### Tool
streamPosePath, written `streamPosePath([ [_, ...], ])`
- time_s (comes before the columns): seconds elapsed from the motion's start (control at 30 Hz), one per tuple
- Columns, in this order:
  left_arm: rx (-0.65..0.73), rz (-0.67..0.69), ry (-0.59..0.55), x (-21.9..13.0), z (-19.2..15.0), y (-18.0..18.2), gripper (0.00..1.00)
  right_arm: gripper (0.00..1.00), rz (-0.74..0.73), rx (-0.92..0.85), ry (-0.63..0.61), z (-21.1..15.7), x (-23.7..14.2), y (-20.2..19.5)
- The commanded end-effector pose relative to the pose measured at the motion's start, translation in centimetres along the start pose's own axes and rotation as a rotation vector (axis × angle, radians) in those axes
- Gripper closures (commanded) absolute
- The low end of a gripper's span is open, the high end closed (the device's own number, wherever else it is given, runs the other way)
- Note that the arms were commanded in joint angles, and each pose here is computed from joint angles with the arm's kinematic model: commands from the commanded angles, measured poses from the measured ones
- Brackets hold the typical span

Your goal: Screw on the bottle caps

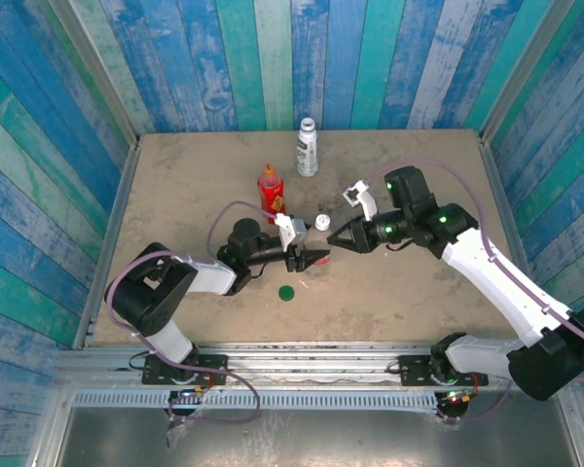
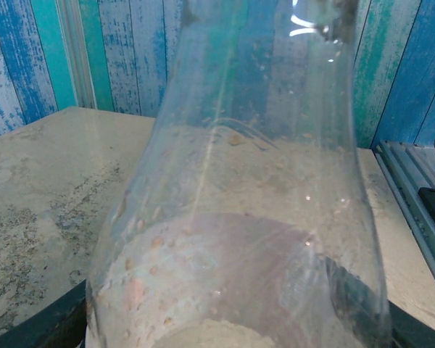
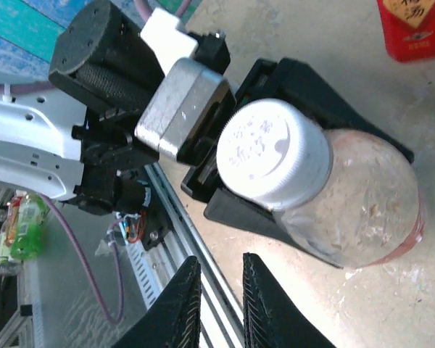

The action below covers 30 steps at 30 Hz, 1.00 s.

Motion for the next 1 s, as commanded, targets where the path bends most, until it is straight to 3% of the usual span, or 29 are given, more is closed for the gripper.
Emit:
streamPosePath([
  [0.0,-0.068,0.005,0.11,-0.3,-2.8,-0.6,0.33,0.77,0.003,-0.026,-0.054,0.3,-1.2,1.1],
  [0.1,-0.065,0.003,0.112,-0.4,-2.8,-0.7,0.32,0.63,-0.037,-0.048,-0.116,1.4,-1.6,1.2],
  [0.3,-0.065,0.0,0.115,-0.4,-2.9,-0.8,0.32,0.6,-0.04,-0.056,-0.111,4.3,-0.5,0.9],
  [0.43,-0.067,0.0,0.117,-0.4,-2.9,-0.8,0.32,0.63,-0.026,-0.06,-0.074,5.3,0.3,0.8],
  [0.53,-0.068,-0.003,0.113,-0.4,-2.8,-0.8,0.32,0.7,-0.017,-0.056,-0.049,5.2,0.6,0.6],
  [0.73,-0.069,0.009,0.096,-0.7,-2.6,-0.9,0.32,0.79,-0.007,-0.01,-0.014,3.0,0.6,0.0],
  [0.97,-0.078,0.001,0.076,-0.5,-2.6,-0.8,0.32,0.8,0.068,0.005,-0.009,0.7,-0.2,0.8],
])
Point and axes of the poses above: each hand's point on the last joint's axis, 136 mm out from that joint toward the fingers, its own x axis out along the fingers, its own y axis along the line the jaws close on, z = x × y, the point moved 9 cm from there along -x, back along the fingers, and after that the axes turned 12 degrees about x, right-handed, at the moved point
